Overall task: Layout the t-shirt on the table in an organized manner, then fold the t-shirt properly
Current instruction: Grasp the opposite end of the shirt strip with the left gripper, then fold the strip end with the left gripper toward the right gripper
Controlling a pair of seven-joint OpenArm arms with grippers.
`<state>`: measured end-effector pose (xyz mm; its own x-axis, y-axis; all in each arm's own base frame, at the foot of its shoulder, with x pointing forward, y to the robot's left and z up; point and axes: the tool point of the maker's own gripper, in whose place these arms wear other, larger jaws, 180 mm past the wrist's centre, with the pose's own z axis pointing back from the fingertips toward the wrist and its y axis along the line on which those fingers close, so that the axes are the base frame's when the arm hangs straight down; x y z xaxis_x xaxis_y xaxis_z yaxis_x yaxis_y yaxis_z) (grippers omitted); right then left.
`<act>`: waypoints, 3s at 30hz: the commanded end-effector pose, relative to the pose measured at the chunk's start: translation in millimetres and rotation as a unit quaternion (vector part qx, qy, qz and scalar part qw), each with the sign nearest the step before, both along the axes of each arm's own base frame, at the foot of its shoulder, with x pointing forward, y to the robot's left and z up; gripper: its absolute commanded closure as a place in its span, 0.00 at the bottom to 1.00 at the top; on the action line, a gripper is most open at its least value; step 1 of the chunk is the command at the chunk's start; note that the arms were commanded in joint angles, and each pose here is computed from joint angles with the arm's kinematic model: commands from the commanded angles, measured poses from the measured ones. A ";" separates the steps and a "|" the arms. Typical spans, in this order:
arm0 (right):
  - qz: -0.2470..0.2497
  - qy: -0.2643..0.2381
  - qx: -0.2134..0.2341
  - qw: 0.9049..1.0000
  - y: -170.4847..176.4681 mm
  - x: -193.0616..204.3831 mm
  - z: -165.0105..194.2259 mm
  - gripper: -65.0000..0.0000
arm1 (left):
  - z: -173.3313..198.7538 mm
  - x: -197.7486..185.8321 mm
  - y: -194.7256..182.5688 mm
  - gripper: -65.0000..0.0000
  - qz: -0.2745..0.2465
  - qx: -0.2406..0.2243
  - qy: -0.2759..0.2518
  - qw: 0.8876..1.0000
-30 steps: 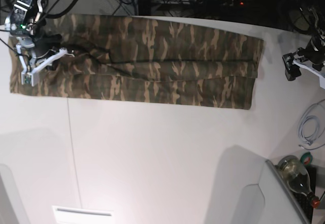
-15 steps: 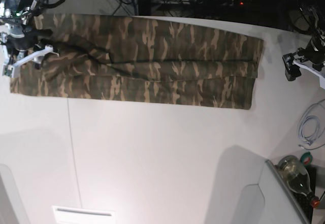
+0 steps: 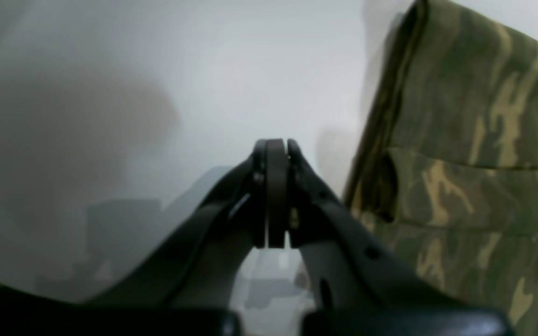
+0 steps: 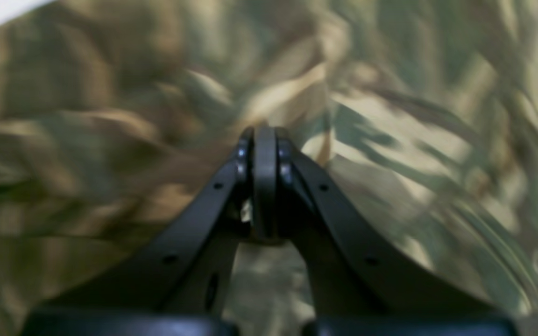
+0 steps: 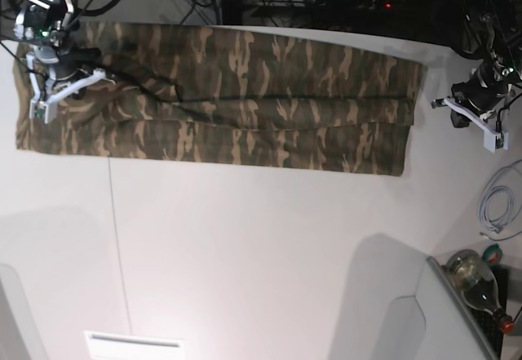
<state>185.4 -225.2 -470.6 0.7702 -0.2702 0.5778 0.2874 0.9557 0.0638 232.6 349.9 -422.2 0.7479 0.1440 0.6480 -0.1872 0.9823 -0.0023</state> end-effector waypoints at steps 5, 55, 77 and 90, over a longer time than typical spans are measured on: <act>-0.004 -0.008 0.005 1.000 0.5 1.4 -4.7 0.99 | 14.1 7.8 7.1 1.00 -0.003 0.013 -0.021 1.000; 0.013 -0.105 -0.050 0.993 -8.6 19.3 62.4 0.99 | -71.7 -0.8 -100.2 0.26 -0.085 -0.202 0.007 0.976; 0.013 -0.104 -0.051 0.993 -9.2 19.1 62.7 0.99 | 11.6 63.7 -42.7 1.00 -0.098 -0.097 -0.128 0.982; 0.014 -0.108 -0.054 0.993 -11.0 22.5 64.9 0.99 | 40.6 61.3 -212.5 1.00 -0.219 -0.100 -0.116 0.963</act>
<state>201.5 -233.3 -416.1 0.6631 -0.1922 0.7234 0.2564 0.9663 0.0217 282.3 136.7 -397.6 0.6496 -0.0235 0.7599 0.2630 0.9448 -0.1956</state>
